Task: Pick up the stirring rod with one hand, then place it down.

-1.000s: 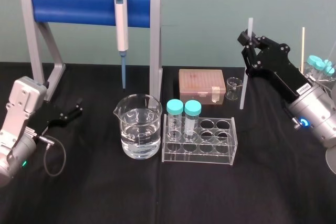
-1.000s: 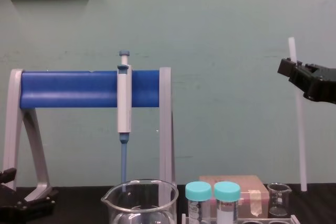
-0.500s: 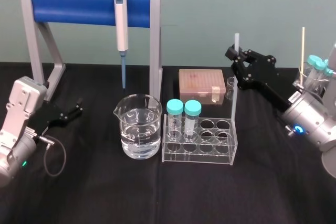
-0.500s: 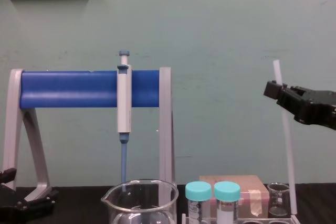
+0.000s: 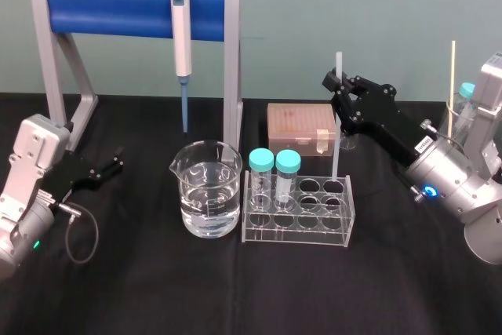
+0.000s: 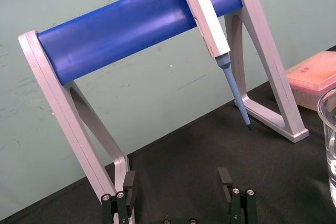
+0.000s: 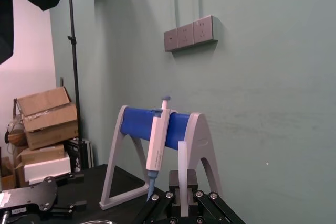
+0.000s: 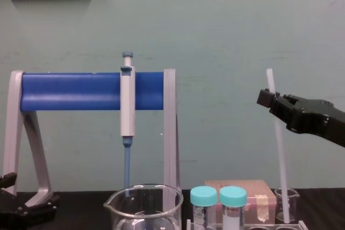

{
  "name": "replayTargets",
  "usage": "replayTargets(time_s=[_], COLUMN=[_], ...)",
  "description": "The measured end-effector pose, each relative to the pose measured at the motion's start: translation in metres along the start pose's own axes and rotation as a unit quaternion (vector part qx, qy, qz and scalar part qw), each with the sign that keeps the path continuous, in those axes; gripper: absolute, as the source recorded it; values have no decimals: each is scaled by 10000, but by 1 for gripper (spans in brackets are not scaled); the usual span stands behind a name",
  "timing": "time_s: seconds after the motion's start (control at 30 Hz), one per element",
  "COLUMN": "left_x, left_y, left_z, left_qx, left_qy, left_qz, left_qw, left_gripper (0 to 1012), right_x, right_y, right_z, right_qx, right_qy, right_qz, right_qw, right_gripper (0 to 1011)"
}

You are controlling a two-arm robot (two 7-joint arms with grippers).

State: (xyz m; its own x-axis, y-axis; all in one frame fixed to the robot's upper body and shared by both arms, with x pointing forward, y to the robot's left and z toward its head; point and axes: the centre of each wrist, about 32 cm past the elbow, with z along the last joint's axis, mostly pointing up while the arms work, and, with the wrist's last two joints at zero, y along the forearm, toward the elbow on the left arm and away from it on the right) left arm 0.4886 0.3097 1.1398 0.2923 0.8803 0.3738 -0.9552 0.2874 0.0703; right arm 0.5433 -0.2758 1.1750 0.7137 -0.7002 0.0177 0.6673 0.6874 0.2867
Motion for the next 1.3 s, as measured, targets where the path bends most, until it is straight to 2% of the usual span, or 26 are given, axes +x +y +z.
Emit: replayTargets(time_s=[0.47,0.8,1.1,1.3], left_x=[0,0,0,0], left_y=[0,0,0,0], left_z=[0,0,0,0], left_qx=[0,0,0,0], left_qy=[0,1,0,0], left_qz=[0,0,0,0], left_qw=[10000,10000,10000,10000], left_gripper=[1000,1000,1001,1000], right_x=[6,-55,-66,-79], right_y=[12,-12,-53,-66], right_z=[-140,-229,-299,-353], right_qx=[-163,-289,-431,-408], right_qy=[100,224,151,103], right_qz=[-107,-165,-252,-303], right_qw=[9998,9992,9986,9987], right_gripper=[73,73,73,73])
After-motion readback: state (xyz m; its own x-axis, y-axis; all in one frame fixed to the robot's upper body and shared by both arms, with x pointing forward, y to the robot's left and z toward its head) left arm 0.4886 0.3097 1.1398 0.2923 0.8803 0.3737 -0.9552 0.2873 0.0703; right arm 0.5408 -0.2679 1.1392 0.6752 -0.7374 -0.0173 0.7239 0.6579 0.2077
